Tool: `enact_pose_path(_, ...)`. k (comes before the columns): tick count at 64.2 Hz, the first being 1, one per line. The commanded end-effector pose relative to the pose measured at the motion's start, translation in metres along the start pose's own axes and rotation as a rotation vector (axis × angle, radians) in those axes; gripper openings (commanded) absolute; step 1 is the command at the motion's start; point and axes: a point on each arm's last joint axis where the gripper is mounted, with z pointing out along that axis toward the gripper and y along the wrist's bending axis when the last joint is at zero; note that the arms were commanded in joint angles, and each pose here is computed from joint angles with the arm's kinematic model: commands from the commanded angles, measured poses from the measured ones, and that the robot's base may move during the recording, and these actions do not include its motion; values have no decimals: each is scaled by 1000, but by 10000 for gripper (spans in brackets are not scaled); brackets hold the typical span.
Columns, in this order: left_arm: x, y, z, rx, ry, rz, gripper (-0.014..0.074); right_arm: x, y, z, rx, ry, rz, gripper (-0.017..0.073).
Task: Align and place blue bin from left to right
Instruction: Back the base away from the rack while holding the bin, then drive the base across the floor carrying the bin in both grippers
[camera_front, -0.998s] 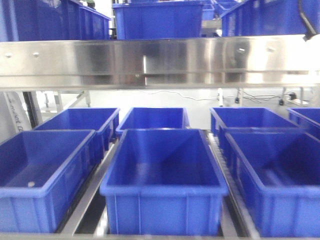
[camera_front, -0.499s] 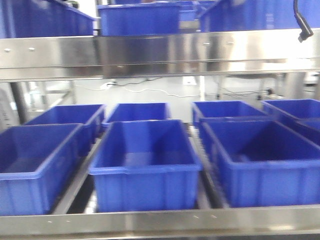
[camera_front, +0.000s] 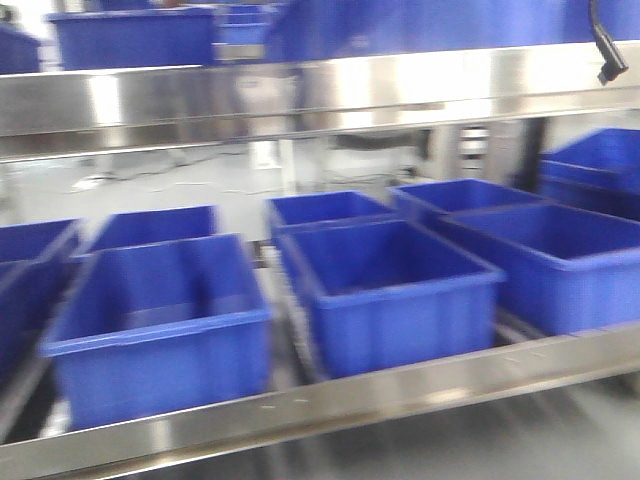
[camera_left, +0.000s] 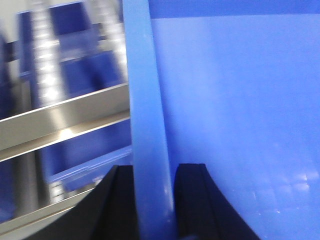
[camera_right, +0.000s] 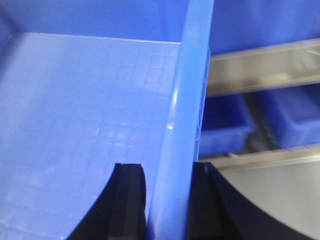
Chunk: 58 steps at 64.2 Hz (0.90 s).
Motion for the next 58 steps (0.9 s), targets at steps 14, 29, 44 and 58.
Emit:
enact_pose_path(14,-10,-3,-17,42,-116,7,-8,-17,5,-22,-34,-187,-40,-78)
enact_pose_path(29,-10,-3,-17,42,-116,7,-8,-17,5,-22,-34,-187,-40,-78)
enact_pose_path(44,-10,-3,-17,42,-116,7,-8,-17,5,-22,-34,-187,-40,-78)
enact_pose_path(58,-10,-3,-17,42,-116,7,-8,-17,5,-22,-34,-187,-40,-78)
